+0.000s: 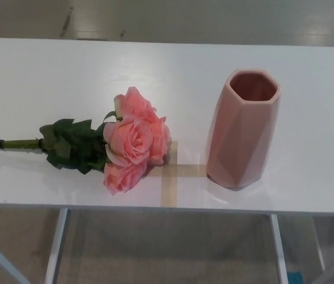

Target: Use the left hand to pick up the rose and then lift and insert it into the pink vase.

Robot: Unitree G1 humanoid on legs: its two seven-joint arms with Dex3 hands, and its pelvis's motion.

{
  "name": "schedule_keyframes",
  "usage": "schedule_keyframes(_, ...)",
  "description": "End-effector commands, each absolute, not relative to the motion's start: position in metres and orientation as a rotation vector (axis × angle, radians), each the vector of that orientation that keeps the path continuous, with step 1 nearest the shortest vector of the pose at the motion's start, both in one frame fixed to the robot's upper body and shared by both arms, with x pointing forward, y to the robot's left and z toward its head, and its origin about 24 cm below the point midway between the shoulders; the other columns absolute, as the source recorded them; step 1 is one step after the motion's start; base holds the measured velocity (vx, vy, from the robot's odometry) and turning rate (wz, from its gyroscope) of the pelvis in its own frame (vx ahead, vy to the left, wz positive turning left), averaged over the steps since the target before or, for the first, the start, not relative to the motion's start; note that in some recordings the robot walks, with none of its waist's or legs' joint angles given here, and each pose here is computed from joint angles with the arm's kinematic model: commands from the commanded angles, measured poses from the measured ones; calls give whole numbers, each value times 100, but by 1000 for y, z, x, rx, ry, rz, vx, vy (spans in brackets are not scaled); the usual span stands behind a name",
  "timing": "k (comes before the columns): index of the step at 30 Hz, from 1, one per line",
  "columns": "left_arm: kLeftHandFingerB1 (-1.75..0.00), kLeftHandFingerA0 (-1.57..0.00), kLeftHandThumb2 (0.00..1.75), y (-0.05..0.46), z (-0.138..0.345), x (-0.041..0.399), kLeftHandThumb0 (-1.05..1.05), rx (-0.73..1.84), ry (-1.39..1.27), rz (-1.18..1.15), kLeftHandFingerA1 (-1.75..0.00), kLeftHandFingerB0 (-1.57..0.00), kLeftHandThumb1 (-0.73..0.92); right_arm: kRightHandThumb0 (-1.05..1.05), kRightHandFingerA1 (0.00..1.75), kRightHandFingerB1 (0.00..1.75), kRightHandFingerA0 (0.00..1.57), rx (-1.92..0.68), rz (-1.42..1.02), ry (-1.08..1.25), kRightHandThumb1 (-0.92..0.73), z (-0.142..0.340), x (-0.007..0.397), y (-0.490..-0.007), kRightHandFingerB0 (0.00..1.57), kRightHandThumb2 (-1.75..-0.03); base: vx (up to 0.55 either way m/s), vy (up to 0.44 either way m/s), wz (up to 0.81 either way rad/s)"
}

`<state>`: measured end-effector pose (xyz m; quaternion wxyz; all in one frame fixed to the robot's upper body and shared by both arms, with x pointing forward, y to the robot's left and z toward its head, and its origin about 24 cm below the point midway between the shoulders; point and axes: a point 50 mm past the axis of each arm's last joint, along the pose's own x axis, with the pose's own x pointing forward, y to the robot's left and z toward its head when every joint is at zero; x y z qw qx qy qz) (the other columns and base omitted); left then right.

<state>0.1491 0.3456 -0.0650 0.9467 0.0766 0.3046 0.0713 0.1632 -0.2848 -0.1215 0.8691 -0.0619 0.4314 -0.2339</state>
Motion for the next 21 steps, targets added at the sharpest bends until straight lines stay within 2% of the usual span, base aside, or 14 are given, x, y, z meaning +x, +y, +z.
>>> schedule_keyframes(1, -35, -27, 64, 281, 14, 140, -51, -2, 508, -1019, -43, -18, 37, -16, 52, 47, 74, -155, -498, 919, -51, -124, 155, -287, 60, -54, 0, 0, 0)
schedule_keyframes(7, -36, -28, 65, 251, 49, 137, -54, 50, 396, -1151, -44, -21, 37, -17, 52, 47, 75, -166, -499, 920, -52, -124, 155, -287, 60, -55, 0, 0, 0)
schedule_keyframes(8, -29, -33, 53, 248, 53, 137, -49, 51, 383, -1166, -38, -25, 42, -17, 52, 47, 75, -163, -501, 919, -52, -124, 156, -287, 60, -55, 0, 0, 0)
schedule_keyframes(11, -29, -33, 53, 241, 63, 135, -49, 47, 353, -1210, -39, -25, 42, -17, 53, 47, 75, -153, -505, 914, -52, -123, 157, -286, 60, -55, 0, 0, 0)
schedule_keyframes(12, -36, -29, 64, 239, 66, 135, -54, 44, 343, -1225, -44, -23, 37, -17, 52, 47, 75, -154, -504, 913, -52, -123, 157, -286, 60, -55, 0, 0, 0)
schedule_keyframes(17, -36, -30, 64, 229, 81, 134, -54, 28, 292, -1302, -45, -23, 38, -17, 52, 47, 75, -165, -499, 914, -52, -123, 158, -287, 60, -55, 0, 0, 0)
schedule_keyframes(18, -30, -33, 53, 227, 88, 134, -49, 29, 272, -1325, -40, -26, 42, -17, 52, 47, 75, -167, -496, 915, -51, -123, 158, -287, 60, -55, 0, 0, 0)
schedule_keyframes(21, -30, -32, 53, 222, 102, 133, -51, 31, 225, -1358, -39, -26, 43, -17, 52, 47, 75, -167, -496, 914, -51, -123, 158, -286, 60, -55, 0, 0, 0)
